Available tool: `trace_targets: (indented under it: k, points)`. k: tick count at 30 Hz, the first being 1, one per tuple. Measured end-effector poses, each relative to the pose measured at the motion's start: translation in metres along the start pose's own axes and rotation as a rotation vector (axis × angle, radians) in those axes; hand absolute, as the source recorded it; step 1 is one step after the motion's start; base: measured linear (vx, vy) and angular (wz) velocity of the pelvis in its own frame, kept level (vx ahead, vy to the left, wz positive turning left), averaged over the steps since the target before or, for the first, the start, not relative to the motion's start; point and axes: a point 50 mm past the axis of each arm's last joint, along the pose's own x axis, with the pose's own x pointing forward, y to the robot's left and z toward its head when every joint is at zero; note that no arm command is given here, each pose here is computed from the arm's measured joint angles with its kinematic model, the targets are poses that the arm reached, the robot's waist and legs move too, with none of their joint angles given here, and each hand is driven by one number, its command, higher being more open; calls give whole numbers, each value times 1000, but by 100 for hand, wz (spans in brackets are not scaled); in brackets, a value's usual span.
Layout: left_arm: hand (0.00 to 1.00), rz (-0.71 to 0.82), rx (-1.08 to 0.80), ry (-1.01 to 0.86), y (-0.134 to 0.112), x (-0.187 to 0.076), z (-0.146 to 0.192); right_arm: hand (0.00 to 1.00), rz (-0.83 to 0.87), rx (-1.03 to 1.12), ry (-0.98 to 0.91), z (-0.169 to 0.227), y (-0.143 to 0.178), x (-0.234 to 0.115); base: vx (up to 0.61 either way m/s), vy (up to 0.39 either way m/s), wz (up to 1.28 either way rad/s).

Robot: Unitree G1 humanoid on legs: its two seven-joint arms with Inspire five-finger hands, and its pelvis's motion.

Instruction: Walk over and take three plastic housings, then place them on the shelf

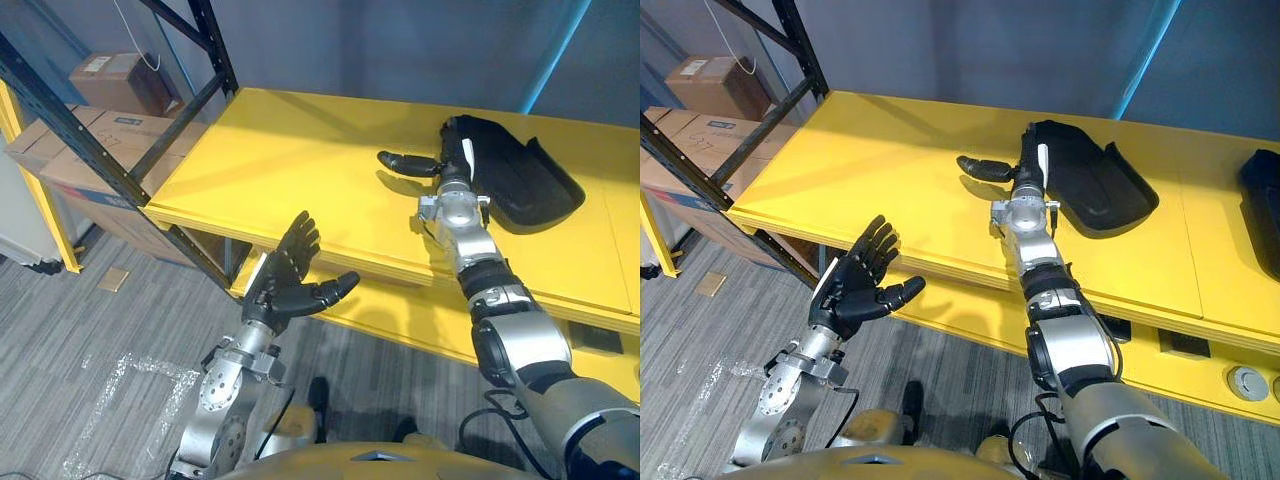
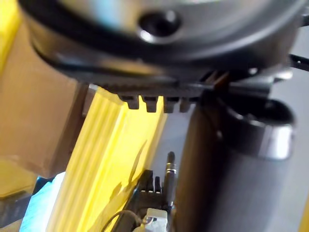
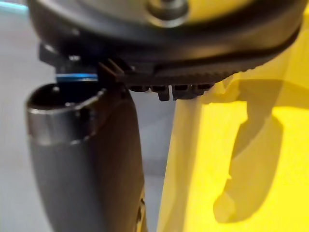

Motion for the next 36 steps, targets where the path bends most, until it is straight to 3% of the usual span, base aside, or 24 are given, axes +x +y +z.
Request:
trace_targets:
  k: [14, 23, 30, 36]
  points:
    - [100, -25, -15, 36, -6, -1, -9, 100, 7, 13, 6, 5, 1, 1, 11, -13, -10]
    - [100, 5, 24, 19, 9, -5, -1, 100, 169, 184, -381, 47, -16, -53, 9, 6, -7]
    - [100, -100, 10, -71, 3, -3, 16, 100, 196, 12, -512, 54, -81, -81, 11, 26, -21]
    - [100, -227, -2, -59, -18, 1, 12, 100, 199, -383, -470, 54, -122, -84, 28, 33, -35]
